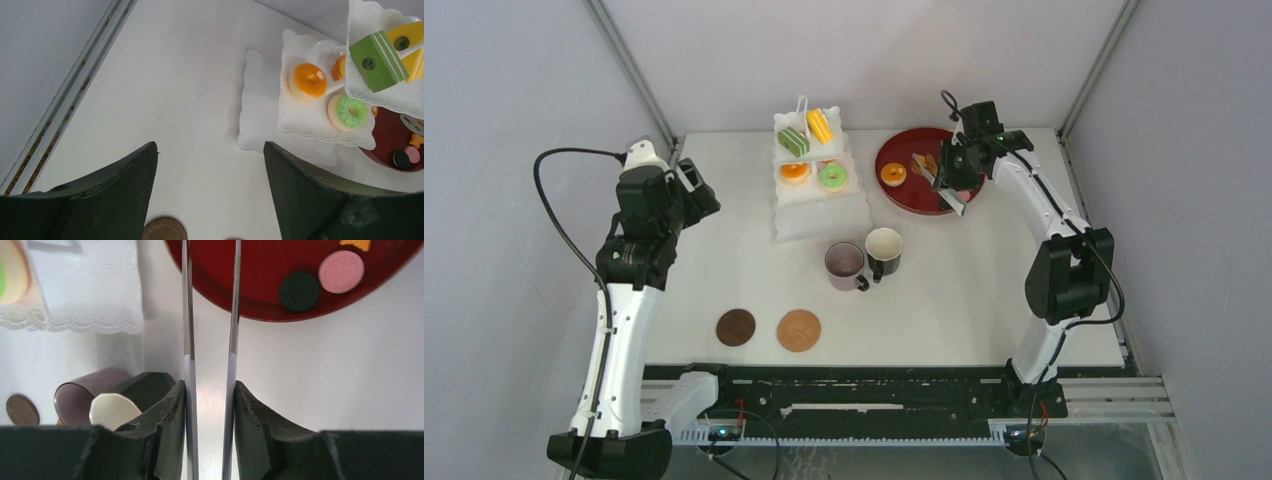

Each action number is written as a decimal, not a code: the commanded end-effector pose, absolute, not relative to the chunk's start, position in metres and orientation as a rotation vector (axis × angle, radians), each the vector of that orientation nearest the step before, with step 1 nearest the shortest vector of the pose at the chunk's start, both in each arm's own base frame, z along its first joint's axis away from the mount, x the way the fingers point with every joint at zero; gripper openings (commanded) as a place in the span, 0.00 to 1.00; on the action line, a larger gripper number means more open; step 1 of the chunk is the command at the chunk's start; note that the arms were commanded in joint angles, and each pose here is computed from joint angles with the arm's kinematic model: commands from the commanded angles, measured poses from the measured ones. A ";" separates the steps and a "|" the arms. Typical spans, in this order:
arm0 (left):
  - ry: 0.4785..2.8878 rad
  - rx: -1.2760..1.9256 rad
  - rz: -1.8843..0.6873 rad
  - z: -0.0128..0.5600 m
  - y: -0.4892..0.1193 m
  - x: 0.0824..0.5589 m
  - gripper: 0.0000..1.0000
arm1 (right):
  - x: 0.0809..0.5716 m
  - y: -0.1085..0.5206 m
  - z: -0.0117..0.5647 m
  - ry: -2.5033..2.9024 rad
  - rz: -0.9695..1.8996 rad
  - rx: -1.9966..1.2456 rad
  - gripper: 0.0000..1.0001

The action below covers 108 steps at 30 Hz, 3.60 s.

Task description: Serve the afternoon tea

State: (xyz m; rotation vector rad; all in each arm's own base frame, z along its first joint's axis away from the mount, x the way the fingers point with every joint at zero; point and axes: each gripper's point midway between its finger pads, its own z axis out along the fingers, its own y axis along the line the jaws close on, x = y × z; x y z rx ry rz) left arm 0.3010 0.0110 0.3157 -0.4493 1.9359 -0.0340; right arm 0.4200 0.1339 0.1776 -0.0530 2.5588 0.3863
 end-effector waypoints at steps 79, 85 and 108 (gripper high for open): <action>1.907 -0.459 -0.002 0.322 0.017 0.296 0.82 | 0.454 0.282 0.146 2.390 0.826 -0.426 0.43; 1.905 -0.458 -0.005 0.322 0.017 0.295 0.82 | 0.453 0.278 0.147 2.392 0.819 -0.417 0.45; 1.905 -0.451 -0.035 0.325 0.012 0.300 0.82 | 0.425 0.212 0.208 2.249 0.879 -0.258 0.16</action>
